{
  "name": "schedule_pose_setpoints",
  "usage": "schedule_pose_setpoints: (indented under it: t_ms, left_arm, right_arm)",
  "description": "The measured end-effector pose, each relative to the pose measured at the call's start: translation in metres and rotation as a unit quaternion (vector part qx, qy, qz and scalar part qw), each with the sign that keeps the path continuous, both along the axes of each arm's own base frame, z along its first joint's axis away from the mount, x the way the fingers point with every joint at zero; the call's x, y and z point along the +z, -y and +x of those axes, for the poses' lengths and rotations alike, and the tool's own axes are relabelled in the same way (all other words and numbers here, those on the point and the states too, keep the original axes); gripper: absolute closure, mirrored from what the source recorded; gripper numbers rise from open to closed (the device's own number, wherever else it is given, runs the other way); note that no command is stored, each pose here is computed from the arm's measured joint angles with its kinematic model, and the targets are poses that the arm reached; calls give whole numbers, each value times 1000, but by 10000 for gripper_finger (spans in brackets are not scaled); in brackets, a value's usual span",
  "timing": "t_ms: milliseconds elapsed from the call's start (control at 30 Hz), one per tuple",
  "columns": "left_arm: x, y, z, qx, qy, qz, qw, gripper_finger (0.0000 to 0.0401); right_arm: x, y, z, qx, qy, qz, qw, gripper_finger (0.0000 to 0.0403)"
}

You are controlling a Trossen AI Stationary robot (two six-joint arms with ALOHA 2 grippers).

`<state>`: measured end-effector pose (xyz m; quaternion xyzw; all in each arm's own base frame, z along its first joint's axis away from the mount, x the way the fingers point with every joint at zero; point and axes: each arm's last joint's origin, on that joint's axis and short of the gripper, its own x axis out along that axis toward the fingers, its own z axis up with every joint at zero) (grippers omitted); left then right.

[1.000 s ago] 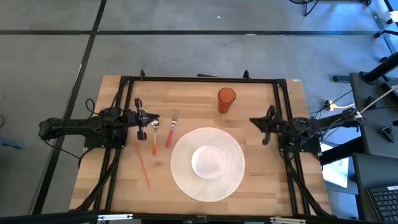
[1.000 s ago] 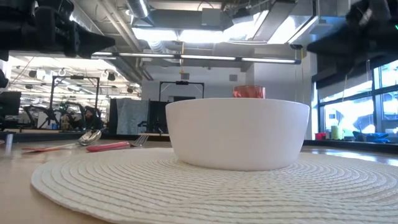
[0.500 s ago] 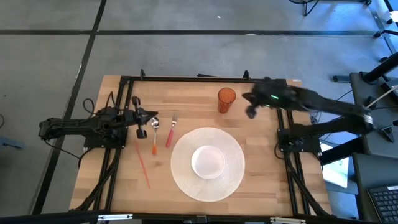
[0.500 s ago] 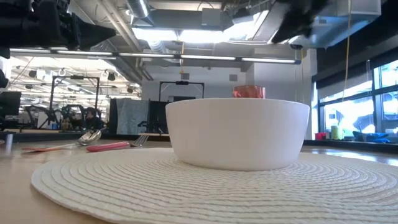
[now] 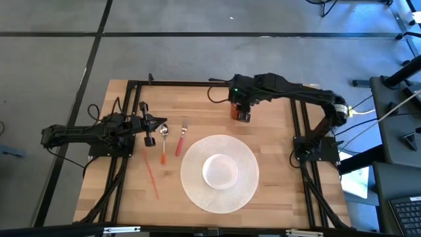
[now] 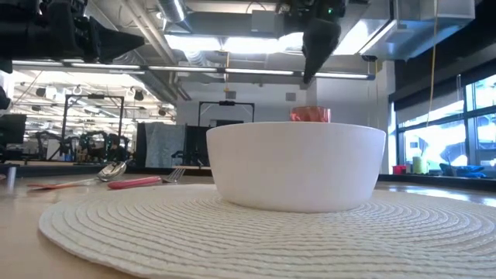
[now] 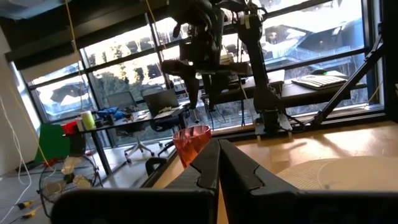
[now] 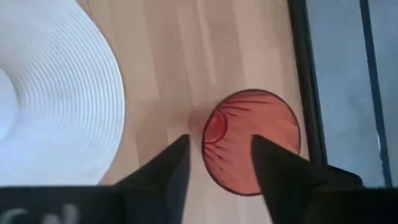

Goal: Pick & Place Utensil
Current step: Put the orange cup on the white mat to the top right of the white bowl

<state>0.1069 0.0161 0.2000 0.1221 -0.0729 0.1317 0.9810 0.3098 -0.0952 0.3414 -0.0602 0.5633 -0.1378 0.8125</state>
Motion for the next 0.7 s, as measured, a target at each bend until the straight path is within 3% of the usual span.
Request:
schedule_pose_setpoints:
  t_ms: [167,300,700]
  left_arm:
    - [0,0,0,0,-2,0,1000,395]
    - [0,0,0,0,-2,0,1000,398]
    - [-1,0,0,0,-2,-1,1000,394]
  right_arm:
    - [-15,2,6,3,-42,13,999,146]
    - [-19,1,8,14,-42,38,998,111]
    - [-37,13,17,-4,-70,33,997,102]
